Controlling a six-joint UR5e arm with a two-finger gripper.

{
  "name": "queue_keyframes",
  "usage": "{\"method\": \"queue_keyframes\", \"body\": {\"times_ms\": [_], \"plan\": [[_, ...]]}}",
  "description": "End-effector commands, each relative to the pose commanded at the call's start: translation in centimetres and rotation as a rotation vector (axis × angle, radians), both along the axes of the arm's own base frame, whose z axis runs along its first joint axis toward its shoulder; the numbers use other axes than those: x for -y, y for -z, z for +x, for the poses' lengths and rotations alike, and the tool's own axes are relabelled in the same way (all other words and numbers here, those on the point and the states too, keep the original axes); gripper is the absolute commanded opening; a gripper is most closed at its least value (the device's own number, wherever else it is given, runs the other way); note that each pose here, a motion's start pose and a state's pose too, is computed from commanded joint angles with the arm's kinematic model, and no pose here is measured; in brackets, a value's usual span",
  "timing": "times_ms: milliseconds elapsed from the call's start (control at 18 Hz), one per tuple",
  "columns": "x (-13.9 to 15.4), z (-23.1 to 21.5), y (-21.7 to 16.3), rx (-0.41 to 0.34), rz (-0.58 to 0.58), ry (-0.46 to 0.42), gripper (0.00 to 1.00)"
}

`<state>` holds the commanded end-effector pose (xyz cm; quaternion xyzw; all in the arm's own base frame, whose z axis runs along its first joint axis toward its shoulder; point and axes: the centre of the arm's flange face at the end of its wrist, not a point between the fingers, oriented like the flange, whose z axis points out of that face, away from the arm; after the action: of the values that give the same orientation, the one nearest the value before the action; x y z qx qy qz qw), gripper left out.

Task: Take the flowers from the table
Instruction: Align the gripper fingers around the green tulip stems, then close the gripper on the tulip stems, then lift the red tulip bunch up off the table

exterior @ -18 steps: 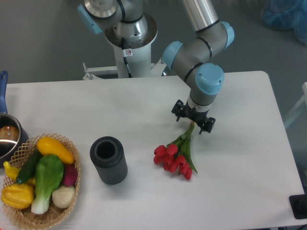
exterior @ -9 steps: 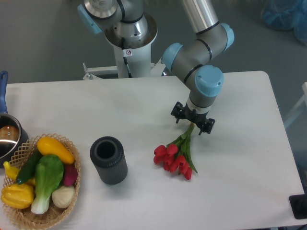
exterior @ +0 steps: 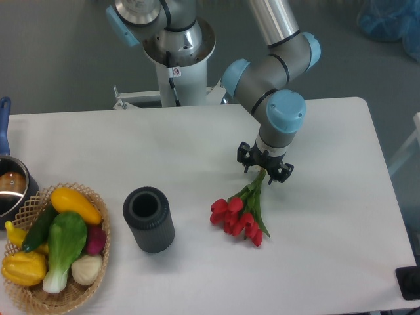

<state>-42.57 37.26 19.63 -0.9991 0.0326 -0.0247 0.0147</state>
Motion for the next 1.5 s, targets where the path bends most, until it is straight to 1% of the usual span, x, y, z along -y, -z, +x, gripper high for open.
{"method": "queue_keyframes", "body": {"times_ms": [111, 167, 222, 500, 556, 611, 667, 833, 1056, 1278, 1444, 1500], "plan": [[0.0, -0.1, 0.0, -0.002, -0.001, 0.0, 0.37], [-0.1, -0.1, -0.1, -0.002, -0.001, -0.001, 0.31], [-0.1, -0.1, -0.1, -0.002, -0.001, -0.004, 0.28], [0.0, -0.1, 0.0, -0.001, -0.003, -0.015, 0.28], [0.0, -0.2, -0.1, -0.002, -0.003, -0.015, 0.27], [0.0, -0.2, -0.1, -0.002, -0.003, -0.015, 0.15], [0.0, -0.1, -0.2, -0.004, -0.002, -0.015, 0.09], [-0.2, -0.5, -0.7, -0.013, 0.003, -0.014, 0.09], [-0.7, -1.4, -2.5, -0.05, 0.012, -0.009, 0.1], [-1.7, -2.8, -6.3, -0.118, 0.052, -0.003, 0.11], [-3.6, -3.5, -10.1, -0.184, 0.099, 0.012, 0.11], [-4.1, -3.6, -10.8, -0.197, 0.108, 0.012, 0.11]]}}
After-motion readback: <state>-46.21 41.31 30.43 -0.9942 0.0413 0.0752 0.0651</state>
